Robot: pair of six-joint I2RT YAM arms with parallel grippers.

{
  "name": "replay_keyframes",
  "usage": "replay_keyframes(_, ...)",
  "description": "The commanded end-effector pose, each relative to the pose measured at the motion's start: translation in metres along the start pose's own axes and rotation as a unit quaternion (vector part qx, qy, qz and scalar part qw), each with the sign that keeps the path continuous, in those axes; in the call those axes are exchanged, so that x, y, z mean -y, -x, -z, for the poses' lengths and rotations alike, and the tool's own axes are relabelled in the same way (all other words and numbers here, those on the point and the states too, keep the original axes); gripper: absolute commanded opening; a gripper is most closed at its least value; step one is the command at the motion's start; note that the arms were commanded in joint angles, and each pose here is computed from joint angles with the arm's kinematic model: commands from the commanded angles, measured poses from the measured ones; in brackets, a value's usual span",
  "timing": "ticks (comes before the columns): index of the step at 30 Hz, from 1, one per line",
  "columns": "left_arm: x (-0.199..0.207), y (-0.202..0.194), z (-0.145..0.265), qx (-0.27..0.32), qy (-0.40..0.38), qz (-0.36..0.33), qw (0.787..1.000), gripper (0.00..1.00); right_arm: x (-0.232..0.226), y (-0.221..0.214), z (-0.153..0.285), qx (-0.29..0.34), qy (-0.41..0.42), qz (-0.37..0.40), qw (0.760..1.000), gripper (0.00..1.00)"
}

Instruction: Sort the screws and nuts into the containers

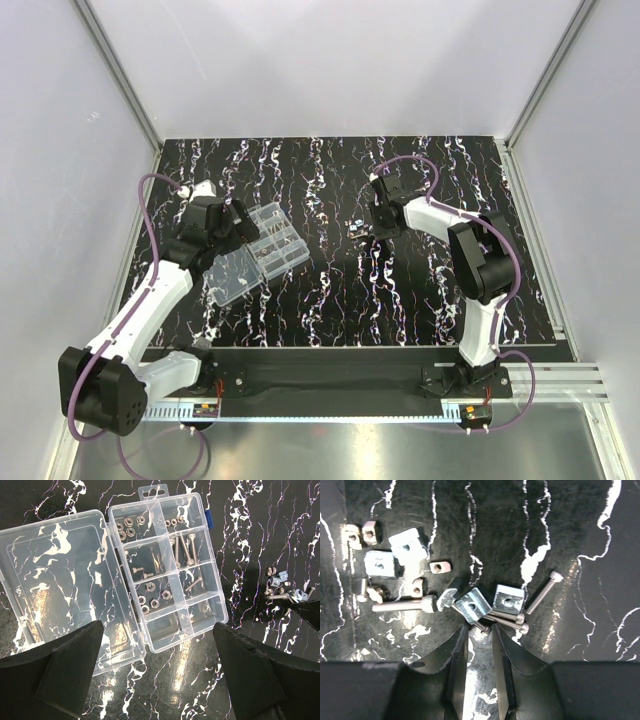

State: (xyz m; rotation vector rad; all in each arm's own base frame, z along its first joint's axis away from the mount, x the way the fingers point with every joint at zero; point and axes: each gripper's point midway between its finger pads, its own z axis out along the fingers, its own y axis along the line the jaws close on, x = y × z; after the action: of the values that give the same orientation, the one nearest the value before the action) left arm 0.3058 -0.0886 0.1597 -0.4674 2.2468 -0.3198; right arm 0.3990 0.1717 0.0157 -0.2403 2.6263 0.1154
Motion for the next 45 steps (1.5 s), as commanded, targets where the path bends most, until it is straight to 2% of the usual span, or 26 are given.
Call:
replay_keyframes(1,0.010,0.012,0.003,0.018,-0.015,-0.005,1.000,0.99,-0.012,0.001,0.001,-0.001,0.032,0.008,0.999,0.32)
replay_keyframes(3,0.010,0.011,0.002,0.015,-0.016,-0.004,1.000,0.99,-0.012,-0.002,-0.003,-0.007,0.033,0.011,0.999,0.32)
replay_keyframes(9,0.009,0.011,0.002,0.017,-0.014,-0.004,1.000,0.99,-0.012,-0.007,-0.011,-0.017,0.034,0.020,0.999,0.21)
replay_keyframes(14,0.008,0.011,0.002,0.017,-0.012,-0.004,1.000,0.99,-0.018,-0.012,-0.010,-0.025,0.052,0.024,0.998,0.01)
replay_keyframes(20,0.008,0.011,0.001,0.016,-0.011,-0.004,1.000,0.99,-0.026,-0.017,0.011,-0.030,0.074,0.001,0.997,0.00)
replay_keyframes(27,0.010,0.012,0.004,0.020,-0.017,-0.002,1.000,0.99,-0.031,0.006,0.072,0.019,0.090,-0.041,0.995,0.00)
replay_keyframes(32,0.010,0.013,0.007,0.022,-0.021,-0.001,1.000,0.99,-0.034,0.017,0.096,0.040,0.101,-0.054,0.993,0.00)
replay_keyframes(35,0.010,0.014,0.008,0.025,-0.022,-0.001,0.999,0.99,-0.051,0.027,0.107,0.059,0.131,-0.044,0.989,0.00)
replay_keyframes(38,0.011,0.015,0.009,0.027,-0.023,0.000,0.999,0.99,-0.086,0.045,0.113,0.085,0.151,-0.002,0.985,0.00)
replay_keyframes(40,0.010,0.015,0.010,0.029,-0.022,0.001,0.999,0.99,-0.120,0.040,0.102,0.063,0.163,0.033,0.984,0.00)
replay_keyframes(41,0.010,0.015,0.010,0.030,-0.021,0.001,0.999,0.99,-0.139,0.057,0.111,0.080,0.178,0.045,0.980,0.00)
replay_keyframes(42,0.008,0.017,0.011,0.033,-0.017,0.001,0.999,0.99,-0.153,0.051,0.098,0.062,0.184,0.062,0.979,0.00)
replay_keyframes(43,0.008,0.018,0.012,0.036,-0.015,0.004,0.999,0.99,-0.179,0.059,0.107,0.077,0.203,0.081,0.973,0.00)
replay_keyframes(45,0.006,0.020,0.014,0.042,-0.013,0.005,0.999,0.99,-0.203,0.057,0.092,0.070,0.218,0.097,0.969,0.00)
